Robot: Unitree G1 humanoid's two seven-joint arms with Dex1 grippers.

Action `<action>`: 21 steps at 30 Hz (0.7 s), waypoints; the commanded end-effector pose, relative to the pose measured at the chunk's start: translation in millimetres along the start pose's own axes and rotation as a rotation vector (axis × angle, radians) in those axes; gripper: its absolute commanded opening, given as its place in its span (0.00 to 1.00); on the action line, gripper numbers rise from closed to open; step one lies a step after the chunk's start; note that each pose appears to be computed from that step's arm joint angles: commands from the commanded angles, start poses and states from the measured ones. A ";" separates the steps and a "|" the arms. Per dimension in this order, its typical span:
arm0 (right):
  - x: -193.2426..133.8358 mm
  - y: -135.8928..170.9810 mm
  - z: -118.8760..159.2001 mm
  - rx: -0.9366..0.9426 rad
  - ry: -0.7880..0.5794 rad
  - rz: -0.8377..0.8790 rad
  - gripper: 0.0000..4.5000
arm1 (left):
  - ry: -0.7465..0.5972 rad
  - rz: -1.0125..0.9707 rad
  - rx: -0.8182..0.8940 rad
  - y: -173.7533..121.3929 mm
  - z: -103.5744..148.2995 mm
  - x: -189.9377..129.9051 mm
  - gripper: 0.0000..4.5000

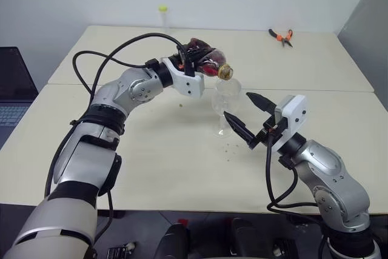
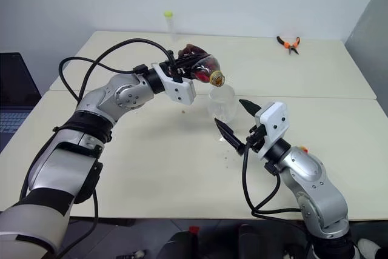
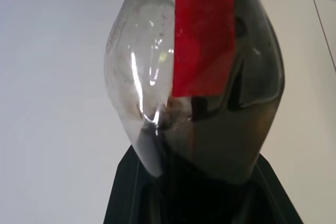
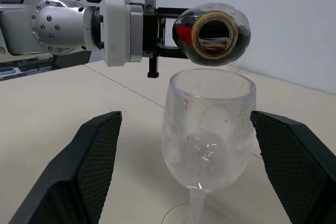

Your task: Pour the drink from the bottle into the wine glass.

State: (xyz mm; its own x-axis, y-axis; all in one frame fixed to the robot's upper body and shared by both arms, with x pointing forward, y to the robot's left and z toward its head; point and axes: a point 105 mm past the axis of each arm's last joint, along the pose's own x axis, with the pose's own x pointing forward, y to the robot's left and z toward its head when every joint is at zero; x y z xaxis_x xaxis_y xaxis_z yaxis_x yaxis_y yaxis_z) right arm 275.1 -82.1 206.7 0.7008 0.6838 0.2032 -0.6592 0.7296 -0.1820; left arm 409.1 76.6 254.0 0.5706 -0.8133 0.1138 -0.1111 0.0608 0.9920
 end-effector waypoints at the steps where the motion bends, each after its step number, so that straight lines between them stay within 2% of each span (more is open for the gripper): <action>1: -1.8 2.8 14.1 -0.030 -0.055 0.006 0.94 | -0.023 0.060 0.070 23.8 2.2 0.8 0.16; 21: 1.1 4.6 20.1 -0.030 -0.071 0.011 0.94 | -0.008 0.048 0.144 23.4 -4.0 -1.5 0.16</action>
State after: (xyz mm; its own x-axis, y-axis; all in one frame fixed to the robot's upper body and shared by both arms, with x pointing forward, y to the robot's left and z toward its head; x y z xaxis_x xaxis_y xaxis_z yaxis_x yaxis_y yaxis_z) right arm 275.1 -81.2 210.0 0.6983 0.6836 0.2123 -0.6576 0.7298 -0.1870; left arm 412.2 83.8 251.1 0.5808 -0.8083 0.0968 -0.1790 -0.0108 0.9838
